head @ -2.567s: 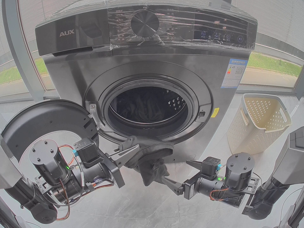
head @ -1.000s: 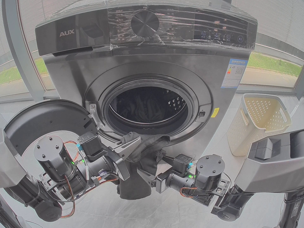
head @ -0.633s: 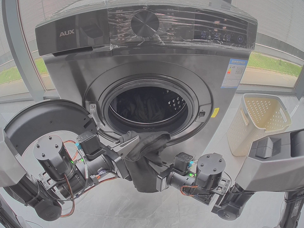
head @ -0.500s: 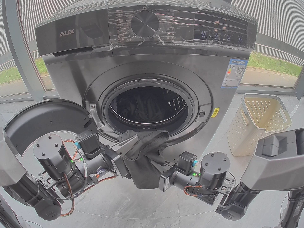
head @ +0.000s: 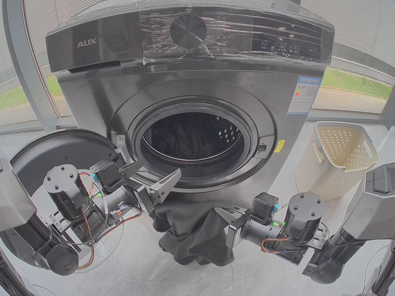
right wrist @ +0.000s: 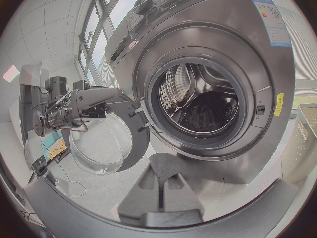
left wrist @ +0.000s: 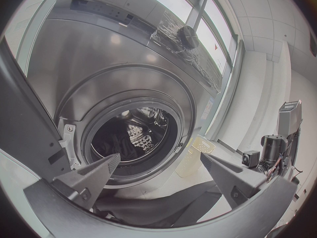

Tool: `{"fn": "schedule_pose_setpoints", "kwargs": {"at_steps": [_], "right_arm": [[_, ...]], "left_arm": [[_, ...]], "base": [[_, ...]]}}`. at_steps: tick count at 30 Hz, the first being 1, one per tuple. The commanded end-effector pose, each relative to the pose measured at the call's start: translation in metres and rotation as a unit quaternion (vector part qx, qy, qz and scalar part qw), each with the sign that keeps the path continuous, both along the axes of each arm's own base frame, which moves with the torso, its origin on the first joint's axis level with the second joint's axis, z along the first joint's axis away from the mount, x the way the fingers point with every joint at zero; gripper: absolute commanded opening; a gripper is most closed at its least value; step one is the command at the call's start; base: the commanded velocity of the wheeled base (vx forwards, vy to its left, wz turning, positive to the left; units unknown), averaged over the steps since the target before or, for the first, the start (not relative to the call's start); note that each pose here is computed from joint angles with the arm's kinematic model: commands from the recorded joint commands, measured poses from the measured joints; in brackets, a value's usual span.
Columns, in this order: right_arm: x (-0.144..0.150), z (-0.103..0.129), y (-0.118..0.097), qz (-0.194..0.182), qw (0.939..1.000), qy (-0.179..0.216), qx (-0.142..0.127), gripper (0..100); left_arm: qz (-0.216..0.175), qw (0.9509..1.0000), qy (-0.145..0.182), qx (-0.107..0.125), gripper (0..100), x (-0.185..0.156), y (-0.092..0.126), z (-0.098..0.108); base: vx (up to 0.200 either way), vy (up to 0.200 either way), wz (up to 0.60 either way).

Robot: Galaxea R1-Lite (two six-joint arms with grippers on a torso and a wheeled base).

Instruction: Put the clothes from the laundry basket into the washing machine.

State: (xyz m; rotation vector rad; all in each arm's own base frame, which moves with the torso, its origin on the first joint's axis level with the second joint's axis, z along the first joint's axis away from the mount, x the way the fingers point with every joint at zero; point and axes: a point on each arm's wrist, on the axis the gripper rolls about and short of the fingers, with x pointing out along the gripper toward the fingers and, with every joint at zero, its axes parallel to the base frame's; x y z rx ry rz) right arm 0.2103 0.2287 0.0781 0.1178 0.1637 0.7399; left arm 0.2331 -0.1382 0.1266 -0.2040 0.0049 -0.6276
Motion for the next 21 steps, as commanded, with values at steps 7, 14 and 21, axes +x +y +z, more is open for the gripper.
{"fn": "schedule_pose_setpoints", "kwargs": {"at_steps": [7, 14, 21], "right_arm": [[0.002, 0.012, -0.003, -0.006, 0.9998, -0.014, 0.015, 0], [0.008, 0.026, 0.002, -0.021, 0.9983, -0.037, 0.040, 0], [0.017, 0.040, 0.005, -0.029, 0.9961, -0.057, 0.061, 0]], "left_arm": [[0.001, 1.0000, 0.004, 0.003, 100, 0.001, 0.000, -0.002], [-0.005, 0.9999, 0.010, 0.010, 100, -0.003, 0.002, -0.006], [-0.025, 0.9983, 0.038, 0.036, 100, -0.018, 0.003, -0.020]], "base": [[0.000, 0.000, 0.00], [0.000, 0.000, 0.00], [0.000, 0.000, 0.00]]}}
